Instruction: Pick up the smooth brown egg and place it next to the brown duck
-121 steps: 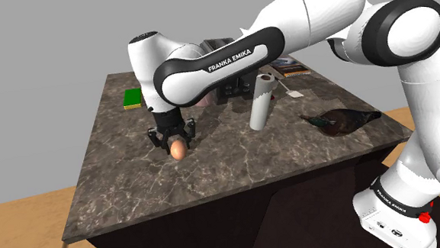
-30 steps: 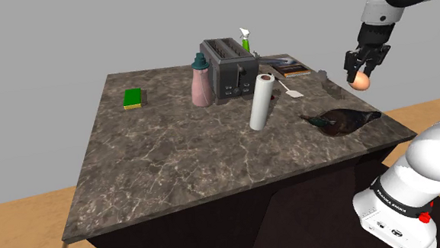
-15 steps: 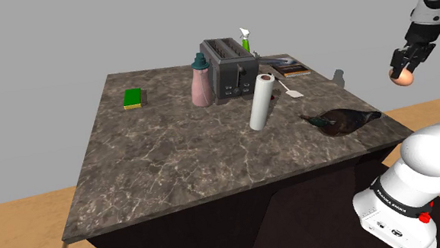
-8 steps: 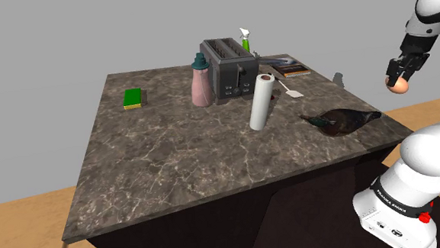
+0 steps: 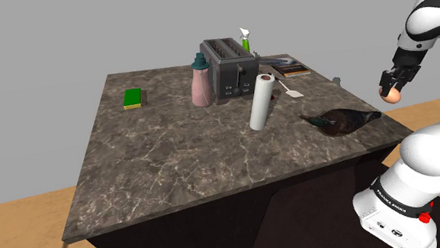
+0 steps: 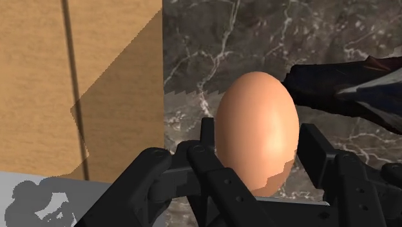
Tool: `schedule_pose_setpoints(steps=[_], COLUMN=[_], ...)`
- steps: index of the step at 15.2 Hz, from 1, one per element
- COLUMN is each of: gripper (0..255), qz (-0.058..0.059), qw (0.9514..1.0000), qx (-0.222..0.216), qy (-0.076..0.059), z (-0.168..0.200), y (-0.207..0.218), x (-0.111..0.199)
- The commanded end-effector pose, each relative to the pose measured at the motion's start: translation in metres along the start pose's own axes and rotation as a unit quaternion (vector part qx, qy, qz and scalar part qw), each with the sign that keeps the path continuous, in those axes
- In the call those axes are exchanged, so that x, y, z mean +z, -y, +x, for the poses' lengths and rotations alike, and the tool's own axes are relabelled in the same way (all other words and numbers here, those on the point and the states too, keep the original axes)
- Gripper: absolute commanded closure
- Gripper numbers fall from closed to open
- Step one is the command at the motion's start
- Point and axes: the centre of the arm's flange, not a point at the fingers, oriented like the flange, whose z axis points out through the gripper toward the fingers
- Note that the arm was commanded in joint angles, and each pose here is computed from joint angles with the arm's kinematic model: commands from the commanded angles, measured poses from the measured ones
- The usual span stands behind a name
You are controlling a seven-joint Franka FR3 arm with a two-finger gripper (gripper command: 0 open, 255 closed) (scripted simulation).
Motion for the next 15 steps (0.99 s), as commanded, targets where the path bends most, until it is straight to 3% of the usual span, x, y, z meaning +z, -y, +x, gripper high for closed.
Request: schedule_pose_setpoints(steps=[1,15], gripper=[255,255], qz=[0.0,0.0], qw=[1.0,1.0], qx=[0.0,0.0], qy=[0.0,0.0], z=[0.001,0.008], y=[0.001,0.007], x=[0.011,0.084])
